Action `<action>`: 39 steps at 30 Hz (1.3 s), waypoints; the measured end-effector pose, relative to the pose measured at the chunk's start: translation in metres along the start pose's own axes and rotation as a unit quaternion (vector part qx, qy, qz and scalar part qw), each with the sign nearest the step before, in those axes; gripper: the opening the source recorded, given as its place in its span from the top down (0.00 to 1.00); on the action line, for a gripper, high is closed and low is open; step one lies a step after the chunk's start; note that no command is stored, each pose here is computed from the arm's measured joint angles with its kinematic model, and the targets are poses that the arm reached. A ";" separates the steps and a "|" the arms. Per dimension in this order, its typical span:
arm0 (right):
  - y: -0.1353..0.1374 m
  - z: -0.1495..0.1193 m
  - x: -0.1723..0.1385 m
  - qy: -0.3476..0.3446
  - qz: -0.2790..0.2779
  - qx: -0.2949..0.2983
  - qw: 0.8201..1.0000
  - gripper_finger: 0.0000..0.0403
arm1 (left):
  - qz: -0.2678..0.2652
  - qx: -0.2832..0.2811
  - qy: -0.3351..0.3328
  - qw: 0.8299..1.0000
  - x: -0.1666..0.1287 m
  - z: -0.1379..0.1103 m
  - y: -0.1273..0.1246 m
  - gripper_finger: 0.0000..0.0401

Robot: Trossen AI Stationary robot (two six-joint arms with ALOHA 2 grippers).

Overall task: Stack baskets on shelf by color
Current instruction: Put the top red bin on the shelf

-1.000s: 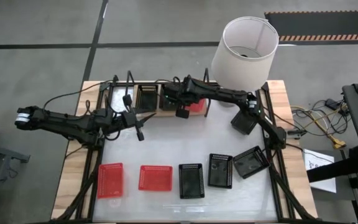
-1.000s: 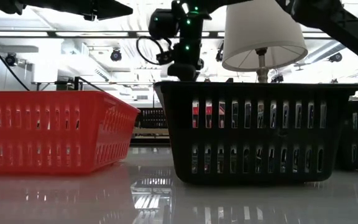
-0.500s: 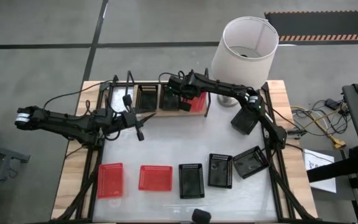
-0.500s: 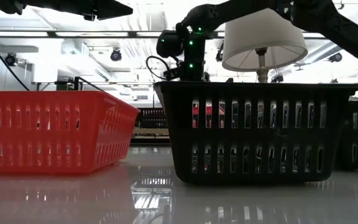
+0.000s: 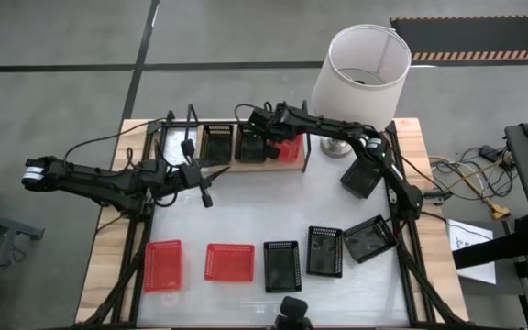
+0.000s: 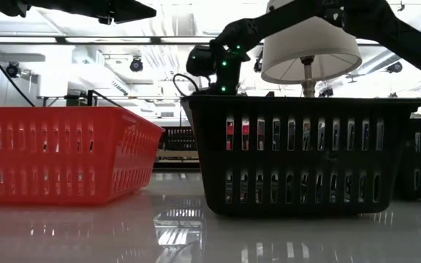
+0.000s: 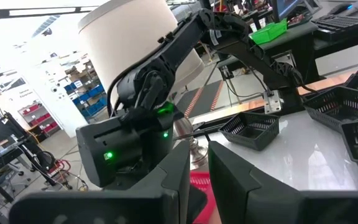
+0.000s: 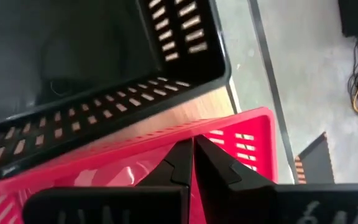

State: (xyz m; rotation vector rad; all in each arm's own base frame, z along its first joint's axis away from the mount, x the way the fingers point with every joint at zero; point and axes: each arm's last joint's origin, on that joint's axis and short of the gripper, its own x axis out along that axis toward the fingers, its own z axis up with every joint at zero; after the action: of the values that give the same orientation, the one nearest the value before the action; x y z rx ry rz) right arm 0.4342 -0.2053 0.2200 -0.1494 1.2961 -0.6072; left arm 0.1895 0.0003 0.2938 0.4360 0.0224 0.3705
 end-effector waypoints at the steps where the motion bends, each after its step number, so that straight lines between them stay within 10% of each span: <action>1: 0.000 0.000 0.000 -0.002 0.000 -0.005 1.000 0.98 | 0.000 0.000 0.000 1.000 0.000 0.000 0.000 0.89; 16: 0.016 -0.013 -0.030 0.053 0.020 -0.025 0.998 0.98 | 0.000 0.002 0.000 1.000 0.000 0.000 0.000 0.89; 24: 0.032 -0.019 -0.050 0.064 0.157 -0.027 0.985 0.98 | 0.000 0.002 0.000 1.000 0.000 0.000 0.000 0.89; 39: 0.034 -0.032 -0.051 0.126 0.162 -0.046 0.978 0.98 | 0.000 0.002 0.000 1.000 0.000 0.000 0.000 0.89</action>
State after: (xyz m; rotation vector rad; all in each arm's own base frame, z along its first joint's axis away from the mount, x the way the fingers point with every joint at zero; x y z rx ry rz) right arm 0.4089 -0.1439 0.2397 0.0656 1.5552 -0.2913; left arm 0.1895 0.0003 0.2936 0.4406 0.0234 0.3701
